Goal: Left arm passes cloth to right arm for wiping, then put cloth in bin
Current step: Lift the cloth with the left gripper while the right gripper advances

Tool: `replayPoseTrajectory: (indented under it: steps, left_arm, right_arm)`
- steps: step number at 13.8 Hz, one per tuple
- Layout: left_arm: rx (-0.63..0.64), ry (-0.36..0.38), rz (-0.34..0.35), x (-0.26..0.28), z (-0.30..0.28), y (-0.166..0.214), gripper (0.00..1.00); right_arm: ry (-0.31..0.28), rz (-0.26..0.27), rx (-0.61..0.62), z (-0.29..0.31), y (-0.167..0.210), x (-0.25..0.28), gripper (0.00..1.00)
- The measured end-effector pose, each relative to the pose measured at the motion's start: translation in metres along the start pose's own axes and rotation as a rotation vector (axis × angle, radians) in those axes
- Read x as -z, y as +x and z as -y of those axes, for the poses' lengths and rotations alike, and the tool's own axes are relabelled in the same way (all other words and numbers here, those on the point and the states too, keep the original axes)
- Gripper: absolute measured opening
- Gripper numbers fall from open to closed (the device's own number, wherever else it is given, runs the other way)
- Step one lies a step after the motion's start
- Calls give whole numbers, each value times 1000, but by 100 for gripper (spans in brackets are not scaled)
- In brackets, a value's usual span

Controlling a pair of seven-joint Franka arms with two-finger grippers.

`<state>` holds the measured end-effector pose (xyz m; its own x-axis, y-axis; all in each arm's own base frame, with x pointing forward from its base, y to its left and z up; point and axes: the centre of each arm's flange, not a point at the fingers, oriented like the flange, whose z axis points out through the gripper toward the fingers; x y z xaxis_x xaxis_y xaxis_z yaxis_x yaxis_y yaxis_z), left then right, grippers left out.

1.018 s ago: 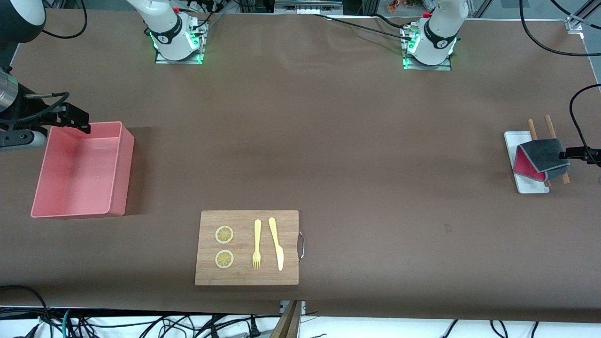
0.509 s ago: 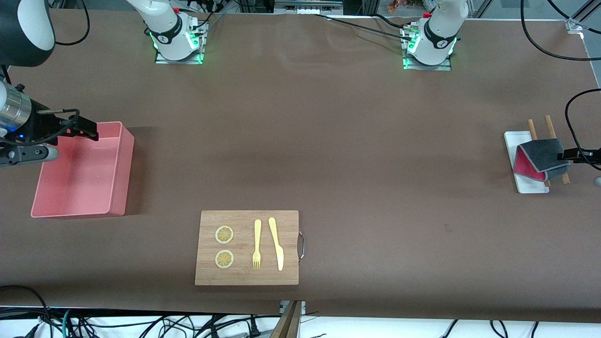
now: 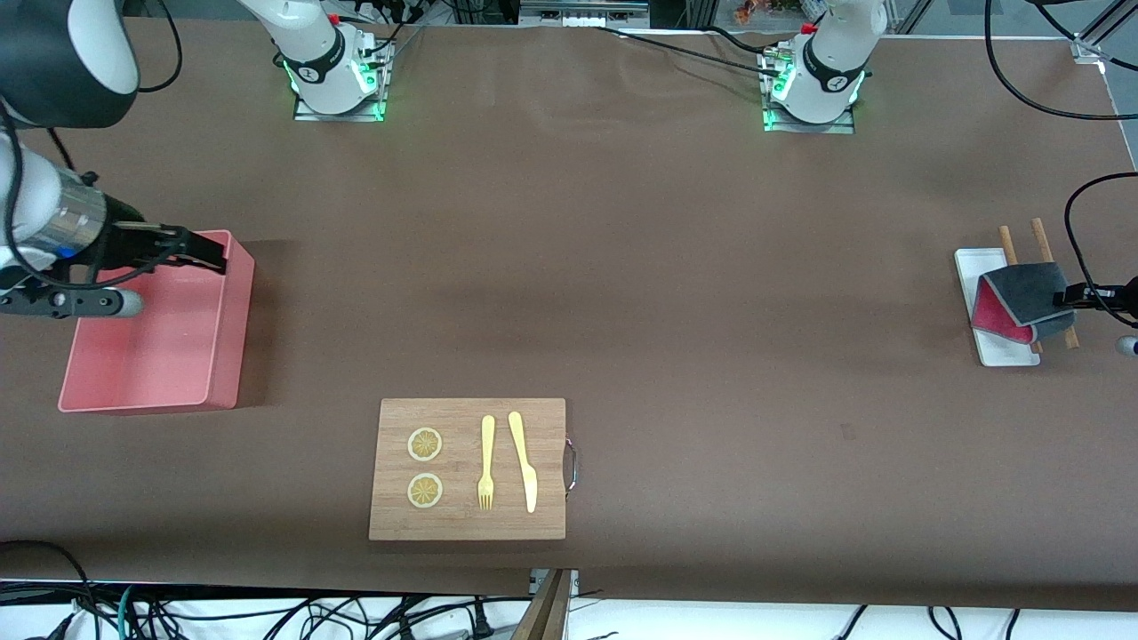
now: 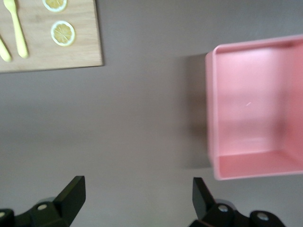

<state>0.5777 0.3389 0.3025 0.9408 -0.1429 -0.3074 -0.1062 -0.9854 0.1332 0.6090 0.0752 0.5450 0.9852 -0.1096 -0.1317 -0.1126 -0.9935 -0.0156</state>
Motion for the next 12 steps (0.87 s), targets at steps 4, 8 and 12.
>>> replayPoseTrajectory:
  steps: [4,8,12]
  left_arm:
    - [1,-1,-3,1,4,-3,14]
    - [-11,0,-6,2,6,-4,4]
    - [-60,-1,-18,23,-20,14,3]
  right_arm:
    - [78,-9,-237,70,-9,-7,100]
    - [148,-14,-425,115,-11,-16,100]
    - [194,-13,-561,158,-14,-29,100]
